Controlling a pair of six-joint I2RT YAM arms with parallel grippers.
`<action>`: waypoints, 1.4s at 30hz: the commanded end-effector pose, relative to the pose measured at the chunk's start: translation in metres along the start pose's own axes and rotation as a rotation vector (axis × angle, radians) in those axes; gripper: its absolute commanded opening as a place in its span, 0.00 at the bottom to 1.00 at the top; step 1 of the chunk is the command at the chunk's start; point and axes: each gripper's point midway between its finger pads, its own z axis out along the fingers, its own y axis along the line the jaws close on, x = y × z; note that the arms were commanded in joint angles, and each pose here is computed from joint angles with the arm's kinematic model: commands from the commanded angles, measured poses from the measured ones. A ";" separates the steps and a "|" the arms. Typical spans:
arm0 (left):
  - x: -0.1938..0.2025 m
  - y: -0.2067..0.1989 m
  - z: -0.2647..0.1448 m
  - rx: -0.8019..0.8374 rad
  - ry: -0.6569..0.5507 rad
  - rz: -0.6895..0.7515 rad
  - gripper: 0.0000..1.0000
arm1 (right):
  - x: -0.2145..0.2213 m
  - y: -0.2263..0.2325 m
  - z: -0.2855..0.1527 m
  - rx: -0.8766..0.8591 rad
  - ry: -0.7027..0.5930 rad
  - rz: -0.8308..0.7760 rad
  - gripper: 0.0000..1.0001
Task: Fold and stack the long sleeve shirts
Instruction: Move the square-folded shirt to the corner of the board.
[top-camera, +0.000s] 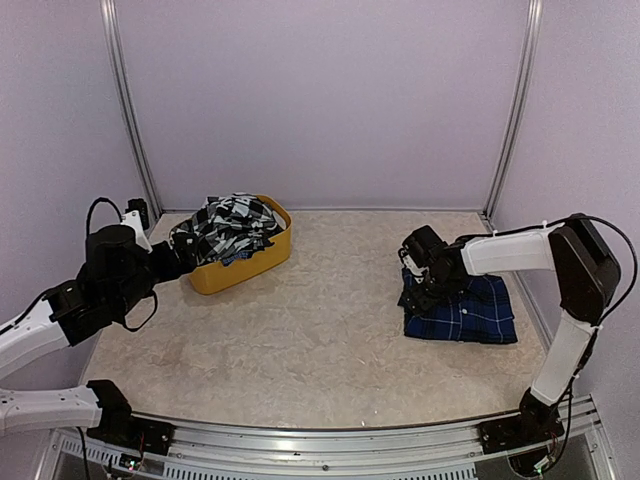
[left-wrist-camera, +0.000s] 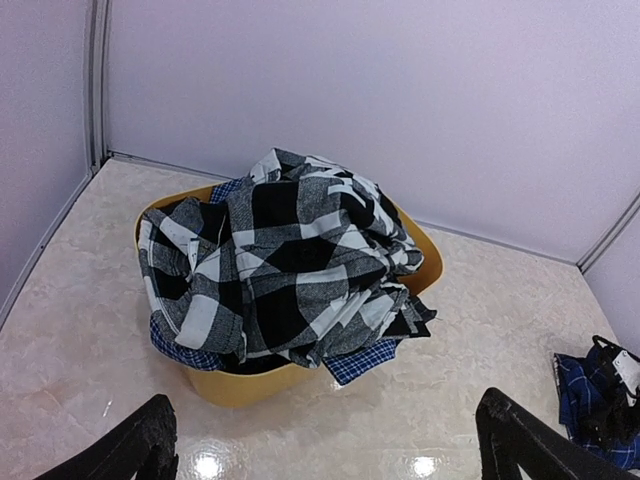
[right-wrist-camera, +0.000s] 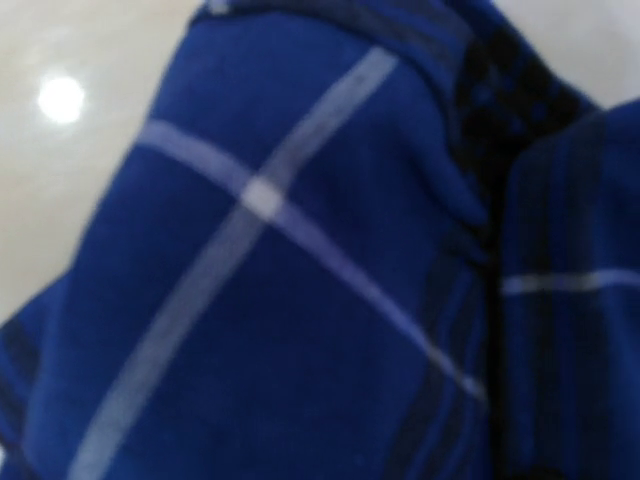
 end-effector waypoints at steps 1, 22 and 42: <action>-0.001 0.003 -0.003 -0.010 -0.007 0.006 0.99 | -0.012 -0.026 0.001 0.106 0.001 0.010 0.93; 0.009 -0.010 0.012 0.023 0.033 0.024 0.99 | 0.060 -0.001 -0.044 -0.188 -0.050 0.495 0.98; 0.005 -0.011 0.010 0.019 0.036 0.038 0.99 | 0.023 -0.062 0.045 -0.224 -0.001 0.479 0.93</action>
